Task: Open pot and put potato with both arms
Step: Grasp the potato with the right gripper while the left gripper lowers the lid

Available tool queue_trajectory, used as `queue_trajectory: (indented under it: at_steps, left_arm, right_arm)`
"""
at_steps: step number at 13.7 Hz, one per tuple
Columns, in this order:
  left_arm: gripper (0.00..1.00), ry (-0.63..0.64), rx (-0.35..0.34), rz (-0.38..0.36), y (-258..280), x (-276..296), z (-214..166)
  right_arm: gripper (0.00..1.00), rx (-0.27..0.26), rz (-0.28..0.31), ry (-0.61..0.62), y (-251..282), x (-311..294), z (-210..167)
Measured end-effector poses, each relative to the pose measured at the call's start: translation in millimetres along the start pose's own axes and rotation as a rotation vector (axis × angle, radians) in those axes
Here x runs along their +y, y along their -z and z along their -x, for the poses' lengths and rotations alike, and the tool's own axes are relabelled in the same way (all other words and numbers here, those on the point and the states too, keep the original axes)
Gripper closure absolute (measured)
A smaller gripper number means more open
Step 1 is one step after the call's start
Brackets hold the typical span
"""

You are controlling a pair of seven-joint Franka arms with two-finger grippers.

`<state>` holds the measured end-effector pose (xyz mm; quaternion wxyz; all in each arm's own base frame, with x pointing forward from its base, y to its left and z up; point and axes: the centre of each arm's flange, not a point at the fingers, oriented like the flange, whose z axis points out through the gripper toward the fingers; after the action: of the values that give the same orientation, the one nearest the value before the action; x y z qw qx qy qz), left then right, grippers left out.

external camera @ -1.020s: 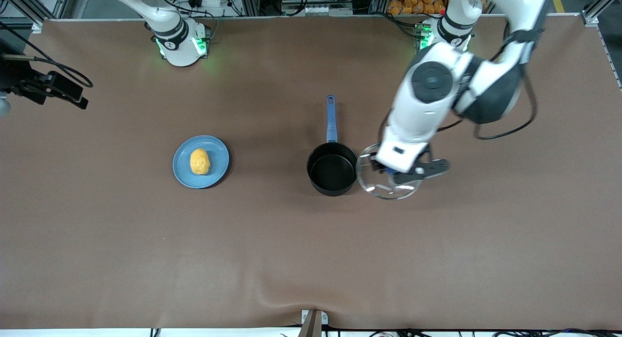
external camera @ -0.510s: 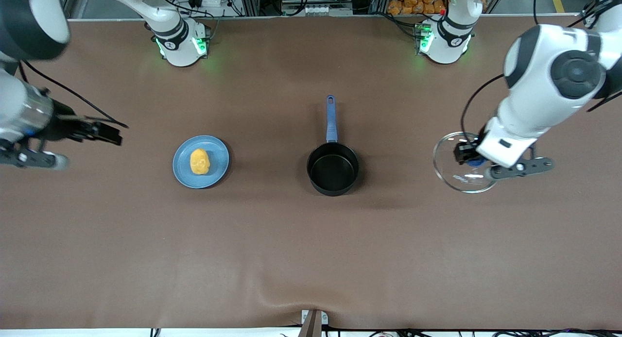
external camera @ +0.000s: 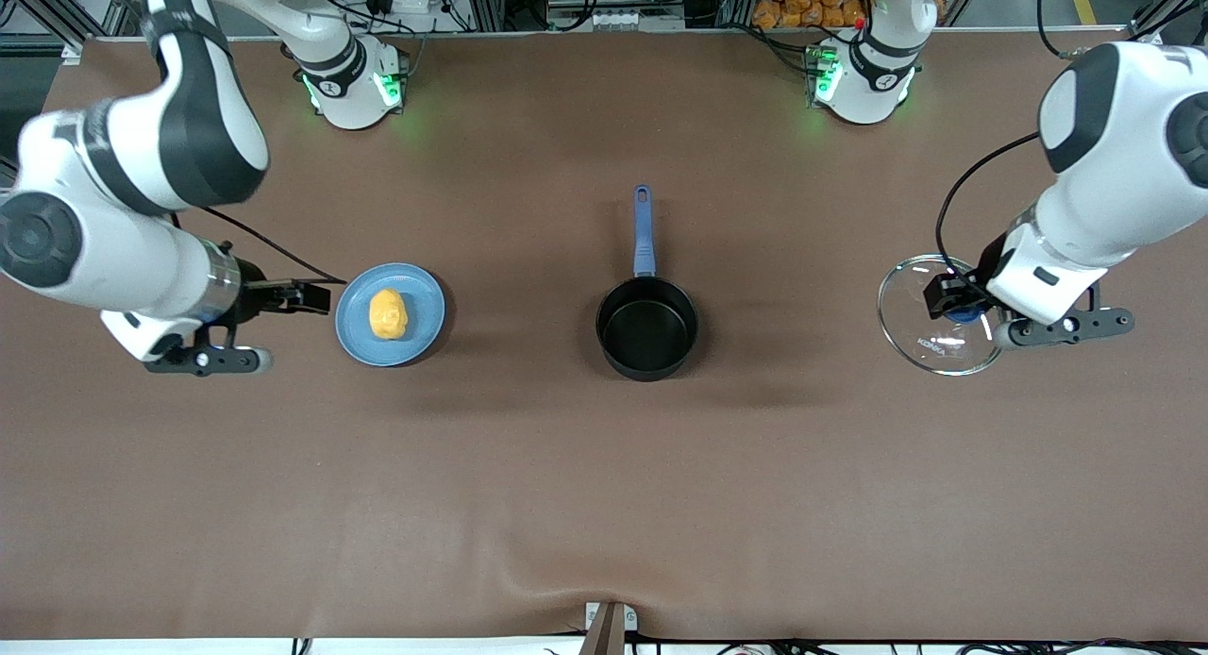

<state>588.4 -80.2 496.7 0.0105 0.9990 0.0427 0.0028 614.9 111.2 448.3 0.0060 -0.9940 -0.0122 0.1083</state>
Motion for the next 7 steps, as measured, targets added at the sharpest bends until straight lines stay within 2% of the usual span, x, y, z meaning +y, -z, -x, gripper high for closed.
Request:
queue_trajectory:
  at_steps: [2,4,7]
  left_arm:
    - [0.39,-0.027,0.024,0.014,-11.4,-11.5,10.5]
    - [0.39,-0.046,0.058,0.011,-49.6,-7.7,33.8]
    - [0.39,-0.079,0.042,0.000,-113.5,-6.9,70.3]
  right_arm:
    - [0.00,0.004,-0.001,0.035,-34.2,6.0,-3.0]
    - [0.00,0.026,-0.002,0.044,-70.2,10.0,-1.3]
    - [0.00,0.063,-0.003,0.044,-119.1,13.6,13.8]
